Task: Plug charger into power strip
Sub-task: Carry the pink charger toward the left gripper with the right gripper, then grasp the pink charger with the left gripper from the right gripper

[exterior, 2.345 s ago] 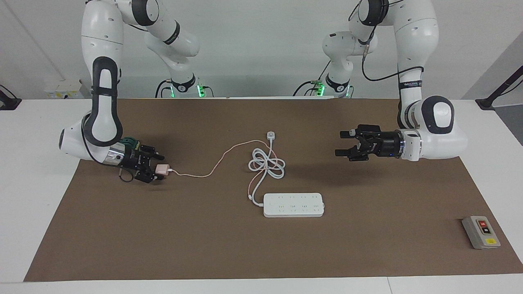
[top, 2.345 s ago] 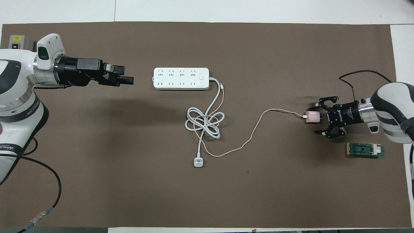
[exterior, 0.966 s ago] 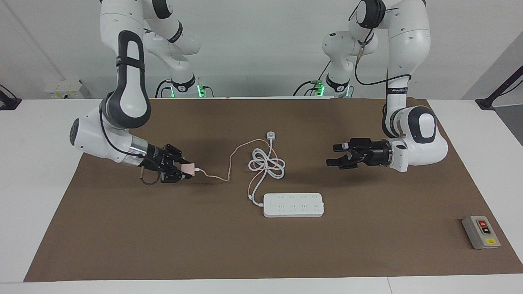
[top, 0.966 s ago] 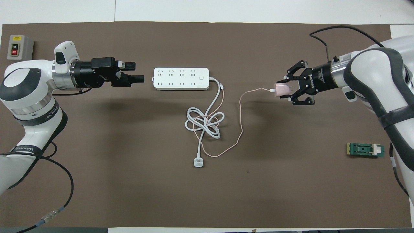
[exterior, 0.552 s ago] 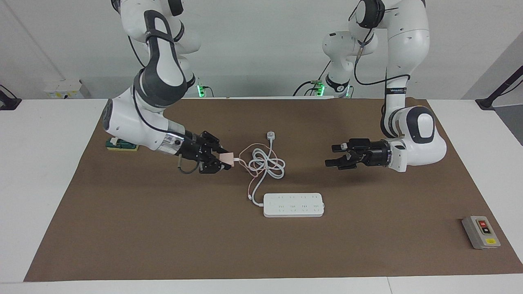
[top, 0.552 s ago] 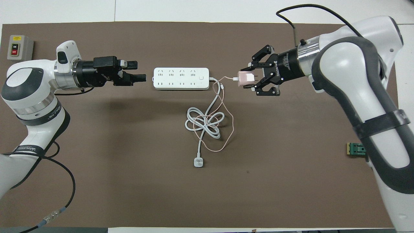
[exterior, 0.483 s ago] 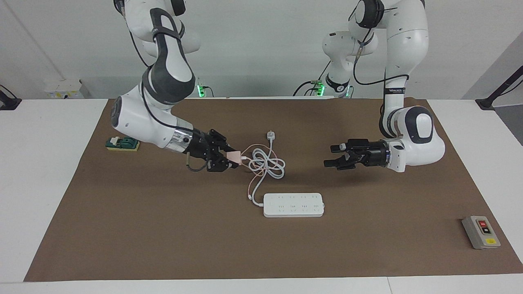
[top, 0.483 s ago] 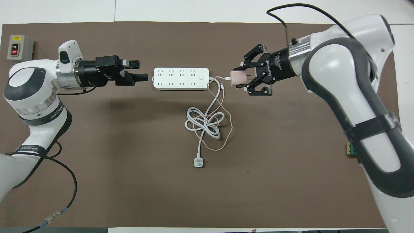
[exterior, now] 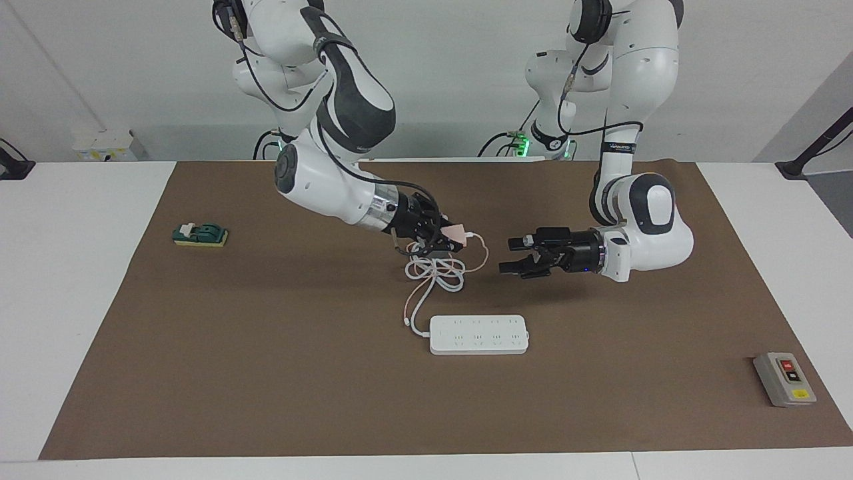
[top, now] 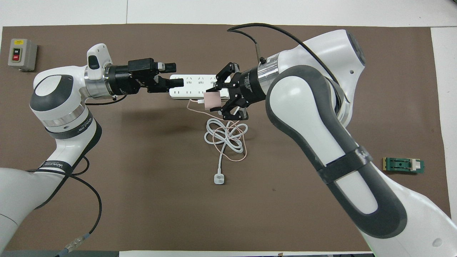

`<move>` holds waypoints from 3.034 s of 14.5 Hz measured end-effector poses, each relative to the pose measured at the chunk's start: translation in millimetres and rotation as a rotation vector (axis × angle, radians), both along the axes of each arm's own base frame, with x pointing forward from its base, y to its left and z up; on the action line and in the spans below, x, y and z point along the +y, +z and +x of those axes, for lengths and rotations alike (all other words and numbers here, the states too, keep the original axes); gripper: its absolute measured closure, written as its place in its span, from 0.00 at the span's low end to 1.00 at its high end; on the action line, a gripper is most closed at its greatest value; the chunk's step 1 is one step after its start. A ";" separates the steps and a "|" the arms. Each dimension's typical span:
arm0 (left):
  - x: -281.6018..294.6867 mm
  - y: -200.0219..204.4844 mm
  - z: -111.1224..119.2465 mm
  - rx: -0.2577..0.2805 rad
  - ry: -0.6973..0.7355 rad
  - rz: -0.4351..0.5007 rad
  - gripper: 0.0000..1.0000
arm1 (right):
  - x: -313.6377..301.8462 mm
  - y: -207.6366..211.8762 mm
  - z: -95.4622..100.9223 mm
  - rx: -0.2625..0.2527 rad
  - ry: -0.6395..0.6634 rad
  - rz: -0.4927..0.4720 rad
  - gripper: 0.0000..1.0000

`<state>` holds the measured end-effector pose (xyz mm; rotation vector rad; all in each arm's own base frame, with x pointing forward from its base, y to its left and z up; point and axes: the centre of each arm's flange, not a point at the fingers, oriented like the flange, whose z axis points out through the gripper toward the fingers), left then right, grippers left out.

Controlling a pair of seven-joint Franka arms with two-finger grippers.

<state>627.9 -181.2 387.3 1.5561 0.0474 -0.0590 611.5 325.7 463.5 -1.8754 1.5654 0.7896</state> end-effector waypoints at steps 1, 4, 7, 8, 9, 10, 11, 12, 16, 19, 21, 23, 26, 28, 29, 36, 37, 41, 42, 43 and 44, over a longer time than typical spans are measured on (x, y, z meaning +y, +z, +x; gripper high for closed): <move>1.6 0.3 0.4 -0.001 0.003 0.001 0.00 | 9.3 -0.6 -1.7 -0.004 -0.006 -0.001 0.51; 2.3 0.3 0.5 -0.001 0.004 0.001 0.00 | 21.9 -3.4 -0.1 -0.012 -0.043 -0.002 0.51; 2.2 -0.5 0.2 0.001 0.004 0.001 0.00 | 21.9 -16.2 6.4 0.007 -0.077 0.011 0.51; 2.2 -0.4 0.2 0.000 0.004 0.001 0.00 | 22.8 -19.5 9.6 0.011 -0.081 0.015 0.51; 2.2 0.2 0.1 -0.001 0.004 0.001 0.00 | 24.5 -20.8 12.9 0.010 -0.083 0.019 0.51; 2.2 1.0 0.0 -0.004 0.004 0.001 0.00 | 26.0 -19.8 15.9 0.005 -0.083 0.022 0.51; 2.2 1.7 0.0 -0.006 0.004 0.001 0.00 | 27.0 -18.7 17.8 0.001 -0.084 0.024 0.51; 2.3 2.1 -0.1 -0.010 0.004 0.001 0.00 | 27.7 -17.5 19.0 -0.001 -0.084 0.026 0.51; 2.5 -0.5 -1.3 -0.039 0.004 0.002 0.00 | 25.2 -15.8 21.7 -0.004 -0.090 0.028 0.51; 0.6 -14.3 -8.8 -0.053 0.000 0.004 0.00 | 22.4 -16.5 23.5 -0.004 -0.094 0.026 0.51; -0.3 -18.2 -13.7 -0.053 0.003 0.011 0.00 | 19.2 -19.6 24.6 0.008 -0.090 0.024 0.51; -6.0 -13.5 -22.1 -0.056 0.015 0.033 0.00 | 17.9 -21.5 25.7 0.016 -0.086 0.024 0.51; -11.1 -4.8 -31.2 -0.068 0.029 0.056 0.00 | 17.9 -20.2 26.2 0.014 -0.085 0.025 0.51; -13.4 -6.0 -32.6 -0.087 0.039 0.072 0.00 | 18.1 -19.9 26.2 0.013 -0.085 0.025 0.51; -16.0 -7.6 -33.4 -0.094 0.041 0.080 0.00 | 18.4 -19.9 26.1 0.013 -0.085 0.025 0.51; -34.6 -10.7 -36.7 -0.108 0.058 0.129 0.00 | 20.2 -19.7 25.3 0.014 -0.081 0.026 0.51; -34.2 -9.9 -36.5 -0.110 0.061 0.131 0.00 | 20.5 -19.6 25.1 0.014 -0.081 0.027 0.51; -33.1 -8.0 -36.1 -0.114 0.065 0.133 0.05 | 21.6 -19.3 24.6 0.013 -0.079 0.027 0.51; -32.9 -8.1 -35.9 -0.114 0.067 0.134 0.05 | 21.6 -19.3 24.6 0.013 -0.079 0.027 0.51; -32.5 -8.2 -35.6 -0.114 0.069 0.137 0.14 | 21.7 -19.2 24.7 0.013 -0.079 0.027 0.51; -32.2 -8.4 -35.4 -0.116 0.072 0.139 0.19 | 21.7 -19.2 24.7 0.013 -0.079 0.027 0.51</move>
